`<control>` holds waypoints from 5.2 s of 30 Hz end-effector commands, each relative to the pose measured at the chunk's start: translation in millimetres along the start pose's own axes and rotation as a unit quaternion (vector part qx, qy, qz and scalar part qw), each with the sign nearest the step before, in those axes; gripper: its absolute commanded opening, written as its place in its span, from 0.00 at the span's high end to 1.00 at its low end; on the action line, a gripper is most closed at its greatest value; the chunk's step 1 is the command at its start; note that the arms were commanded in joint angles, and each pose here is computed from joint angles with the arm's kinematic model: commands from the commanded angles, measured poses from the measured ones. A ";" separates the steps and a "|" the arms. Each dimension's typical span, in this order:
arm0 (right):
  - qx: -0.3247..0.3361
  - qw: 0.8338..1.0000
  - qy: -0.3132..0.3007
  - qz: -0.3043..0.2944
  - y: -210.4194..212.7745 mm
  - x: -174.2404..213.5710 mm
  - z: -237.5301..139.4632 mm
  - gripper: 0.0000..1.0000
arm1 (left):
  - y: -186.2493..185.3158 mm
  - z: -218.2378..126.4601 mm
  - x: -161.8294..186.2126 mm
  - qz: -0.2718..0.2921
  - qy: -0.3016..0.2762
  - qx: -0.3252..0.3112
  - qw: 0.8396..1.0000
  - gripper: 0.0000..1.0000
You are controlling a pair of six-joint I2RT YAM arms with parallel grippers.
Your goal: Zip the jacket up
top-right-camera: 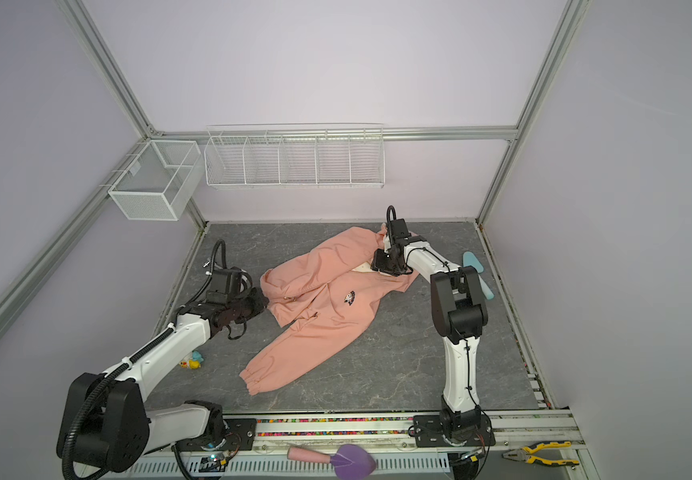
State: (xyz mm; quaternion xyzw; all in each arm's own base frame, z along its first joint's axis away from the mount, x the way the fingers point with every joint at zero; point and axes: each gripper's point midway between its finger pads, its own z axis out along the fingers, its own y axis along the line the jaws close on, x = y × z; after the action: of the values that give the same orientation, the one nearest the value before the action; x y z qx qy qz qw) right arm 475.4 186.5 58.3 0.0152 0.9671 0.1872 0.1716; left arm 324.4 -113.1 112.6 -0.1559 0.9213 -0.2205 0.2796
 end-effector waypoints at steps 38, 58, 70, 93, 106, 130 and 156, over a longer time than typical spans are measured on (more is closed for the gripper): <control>-0.036 0.982 0.021 -0.184 29.7 10.3 0.3 0.68 | -7.6 -5.5 -9.3 0.004 -0.001 0.005 1.000 1.00; -0.002 0.980 0.050 -0.195 21.1 34.2 13.9 0.50 | -9.0 -6.2 -9.9 0.002 -0.002 0.009 1.000 1.00; 0.071 0.978 0.034 -0.192 1.7 32.2 -0.4 0.45 | -10.2 -5.2 -10.3 0.002 -0.002 0.012 1.000 1.00; 0.084 0.991 0.008 -0.106 -26.3 19.8 -13.4 0.93 | 7.0 -24.7 -36.9 -0.014 -0.057 -0.017 0.998 1.00; 0.120 0.991 0.011 -0.058 -60.8 16.6 -28.7 0.93 | 16.8 -28.8 -57.7 -0.034 -0.078 -0.020 0.996 1.00; 0.162 0.986 0.035 0.037 -82.8 30.7 -24.1 0.62 | 5.7 -11.7 -39.4 -0.031 -0.032 0.029 0.999 1.00; 0.091 0.976 0.002 0.198 -159.0 16.2 -31.6 0.93 | 14.3 -22.6 -51.3 -0.022 -0.056 -0.003 0.998 1.00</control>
State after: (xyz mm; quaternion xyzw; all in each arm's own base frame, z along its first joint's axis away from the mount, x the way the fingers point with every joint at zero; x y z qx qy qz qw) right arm 452.8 37.5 31.1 0.2082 0.9609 0.1280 0.1302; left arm 343.4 -82.7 134.4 -0.1878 0.9067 -0.2263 0.3024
